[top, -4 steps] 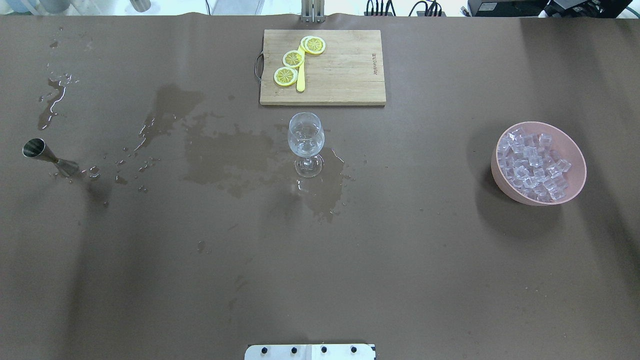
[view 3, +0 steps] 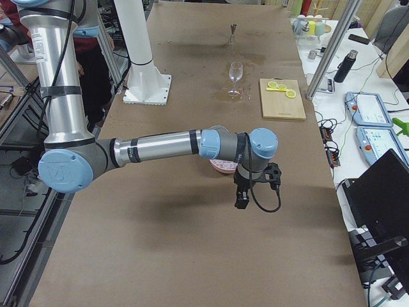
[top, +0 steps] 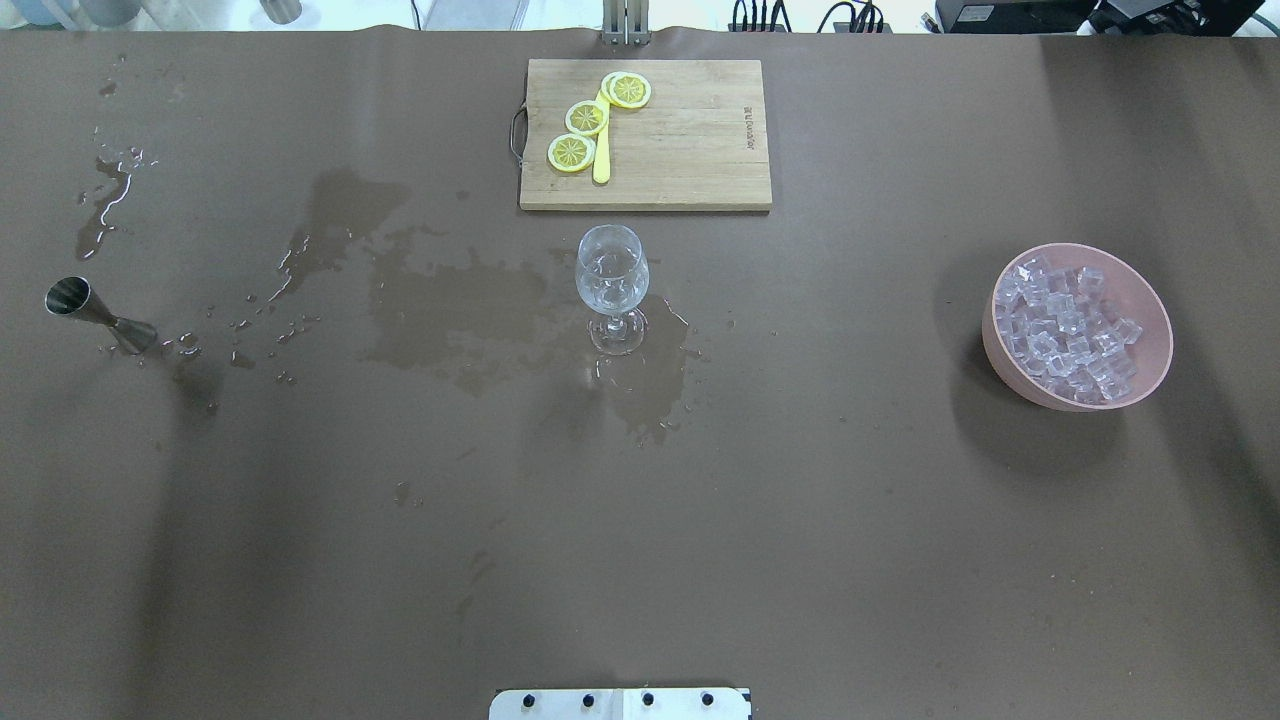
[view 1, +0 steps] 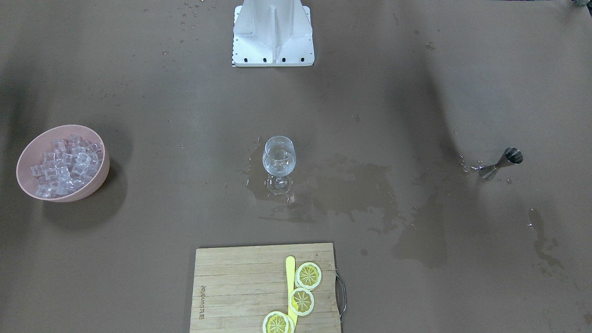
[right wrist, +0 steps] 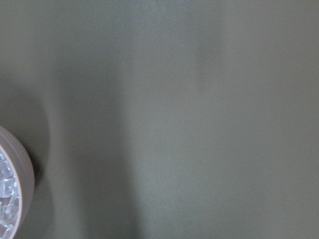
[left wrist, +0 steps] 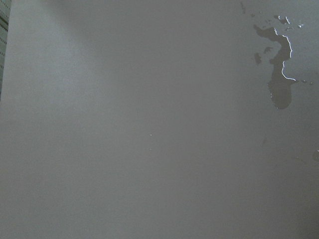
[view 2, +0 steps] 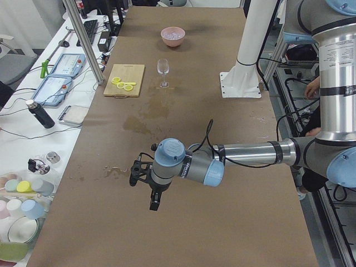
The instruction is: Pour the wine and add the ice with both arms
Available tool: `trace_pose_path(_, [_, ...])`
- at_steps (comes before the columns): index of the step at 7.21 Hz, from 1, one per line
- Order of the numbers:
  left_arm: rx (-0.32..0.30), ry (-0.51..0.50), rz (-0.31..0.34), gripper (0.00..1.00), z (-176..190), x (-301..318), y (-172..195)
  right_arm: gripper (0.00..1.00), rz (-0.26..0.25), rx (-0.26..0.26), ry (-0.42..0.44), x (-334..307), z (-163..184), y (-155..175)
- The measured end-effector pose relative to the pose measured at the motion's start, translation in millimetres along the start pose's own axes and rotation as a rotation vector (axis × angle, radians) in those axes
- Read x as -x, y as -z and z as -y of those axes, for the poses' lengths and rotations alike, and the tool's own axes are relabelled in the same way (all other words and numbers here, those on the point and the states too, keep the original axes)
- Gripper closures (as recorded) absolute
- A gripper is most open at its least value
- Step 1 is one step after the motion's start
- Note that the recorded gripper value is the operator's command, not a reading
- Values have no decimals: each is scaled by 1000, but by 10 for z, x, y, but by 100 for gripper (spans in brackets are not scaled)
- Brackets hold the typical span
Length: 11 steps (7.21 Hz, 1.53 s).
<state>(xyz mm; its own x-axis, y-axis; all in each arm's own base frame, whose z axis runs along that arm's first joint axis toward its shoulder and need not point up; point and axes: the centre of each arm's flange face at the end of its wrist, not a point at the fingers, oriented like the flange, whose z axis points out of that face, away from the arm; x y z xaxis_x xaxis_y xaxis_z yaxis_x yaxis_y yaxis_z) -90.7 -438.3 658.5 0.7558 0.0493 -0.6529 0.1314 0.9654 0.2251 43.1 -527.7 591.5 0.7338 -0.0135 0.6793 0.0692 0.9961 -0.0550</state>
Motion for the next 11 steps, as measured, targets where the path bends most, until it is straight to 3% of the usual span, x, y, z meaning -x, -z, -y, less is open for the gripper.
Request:
trace_pose_path(3, [-60, -50, -8, 2, -399, 62, -50, 0, 5, -30, -37, 511, 17, 131])
trace_pose_path(6, [-155, -159, -111, 2, -473, -132, 15, 0, 25, -40, -88, 1627, 21, 153])
trace_pose_path(9, [-164, -271, -170, 2, -461, -404, -160, 0, 46, -31, -65, 2386, -28, -32])
trace_pose_path(11, [-164, -317, -197, 2, -518, -441, -370, 0, 31, -1, -32, 2680, 2, -278])
